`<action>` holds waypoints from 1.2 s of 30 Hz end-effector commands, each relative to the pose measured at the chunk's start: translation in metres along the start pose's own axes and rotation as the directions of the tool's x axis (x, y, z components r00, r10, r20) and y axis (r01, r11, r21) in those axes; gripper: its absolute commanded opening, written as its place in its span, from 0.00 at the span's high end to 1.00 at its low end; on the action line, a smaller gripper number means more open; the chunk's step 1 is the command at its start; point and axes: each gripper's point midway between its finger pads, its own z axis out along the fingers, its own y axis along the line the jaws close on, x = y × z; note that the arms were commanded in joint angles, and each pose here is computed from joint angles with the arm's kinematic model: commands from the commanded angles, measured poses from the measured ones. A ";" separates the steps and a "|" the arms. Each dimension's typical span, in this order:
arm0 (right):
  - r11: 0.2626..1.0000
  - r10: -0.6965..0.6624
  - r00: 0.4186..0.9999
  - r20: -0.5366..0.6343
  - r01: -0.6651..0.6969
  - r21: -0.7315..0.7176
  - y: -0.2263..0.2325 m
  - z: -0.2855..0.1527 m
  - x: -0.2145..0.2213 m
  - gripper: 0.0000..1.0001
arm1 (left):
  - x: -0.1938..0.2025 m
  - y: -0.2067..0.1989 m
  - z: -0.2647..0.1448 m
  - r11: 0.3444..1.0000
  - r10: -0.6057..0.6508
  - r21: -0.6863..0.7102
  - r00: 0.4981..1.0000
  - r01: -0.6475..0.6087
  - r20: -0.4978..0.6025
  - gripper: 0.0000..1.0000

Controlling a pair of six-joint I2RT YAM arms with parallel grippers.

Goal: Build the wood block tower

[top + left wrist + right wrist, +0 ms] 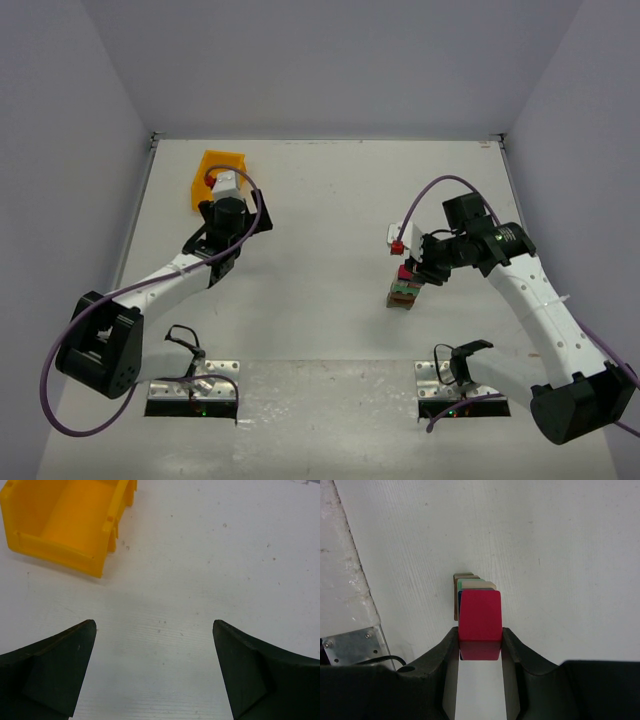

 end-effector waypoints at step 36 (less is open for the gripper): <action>1.000 -0.025 0.999 0.025 0.025 0.011 -0.004 -0.001 -0.004 0.55 | -0.025 -0.015 0.002 1.000 0.014 -0.012 0.997 -0.014 0.071 0.00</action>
